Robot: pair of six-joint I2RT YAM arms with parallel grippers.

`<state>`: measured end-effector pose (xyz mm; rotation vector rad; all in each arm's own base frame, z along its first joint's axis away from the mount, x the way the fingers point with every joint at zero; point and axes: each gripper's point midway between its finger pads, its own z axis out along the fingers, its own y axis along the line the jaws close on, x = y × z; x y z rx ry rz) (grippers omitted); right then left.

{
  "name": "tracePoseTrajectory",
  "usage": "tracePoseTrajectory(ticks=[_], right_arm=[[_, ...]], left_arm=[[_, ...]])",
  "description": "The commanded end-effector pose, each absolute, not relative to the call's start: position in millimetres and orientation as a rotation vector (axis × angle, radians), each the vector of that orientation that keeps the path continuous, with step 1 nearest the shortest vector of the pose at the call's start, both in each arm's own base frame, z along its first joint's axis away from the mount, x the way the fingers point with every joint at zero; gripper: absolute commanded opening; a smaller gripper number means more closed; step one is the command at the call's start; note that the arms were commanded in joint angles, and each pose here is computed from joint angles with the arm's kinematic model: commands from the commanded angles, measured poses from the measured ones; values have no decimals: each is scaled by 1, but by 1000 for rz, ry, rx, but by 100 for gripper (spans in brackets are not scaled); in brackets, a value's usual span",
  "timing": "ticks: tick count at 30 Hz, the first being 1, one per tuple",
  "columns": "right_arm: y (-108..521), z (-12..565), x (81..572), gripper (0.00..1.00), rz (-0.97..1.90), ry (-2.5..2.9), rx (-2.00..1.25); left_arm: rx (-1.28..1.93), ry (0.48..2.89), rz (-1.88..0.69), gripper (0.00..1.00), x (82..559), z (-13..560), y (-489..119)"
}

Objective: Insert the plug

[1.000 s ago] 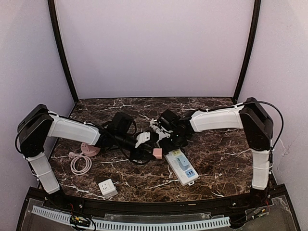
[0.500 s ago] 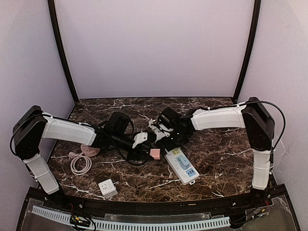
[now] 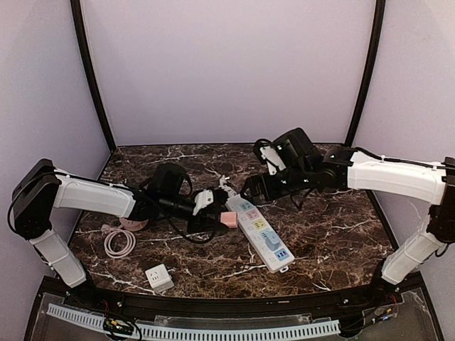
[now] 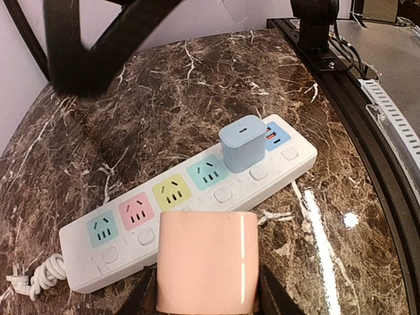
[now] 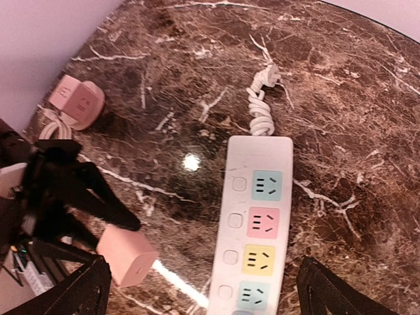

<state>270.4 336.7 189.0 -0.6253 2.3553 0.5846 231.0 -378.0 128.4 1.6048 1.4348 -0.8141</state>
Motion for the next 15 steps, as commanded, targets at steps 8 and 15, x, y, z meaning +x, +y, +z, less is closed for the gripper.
tracePoseTrajectory(ticks=[8, 15], right_arm=[[378, 231, 203, 86, 1400, 2287, -542], [393, 220, 203, 81, 1464, 2325, -530]], left_arm=[[1380, 1283, -839, 20, 235, 184, -377], [1303, 1231, -841, 19, 232, 199, -370]])
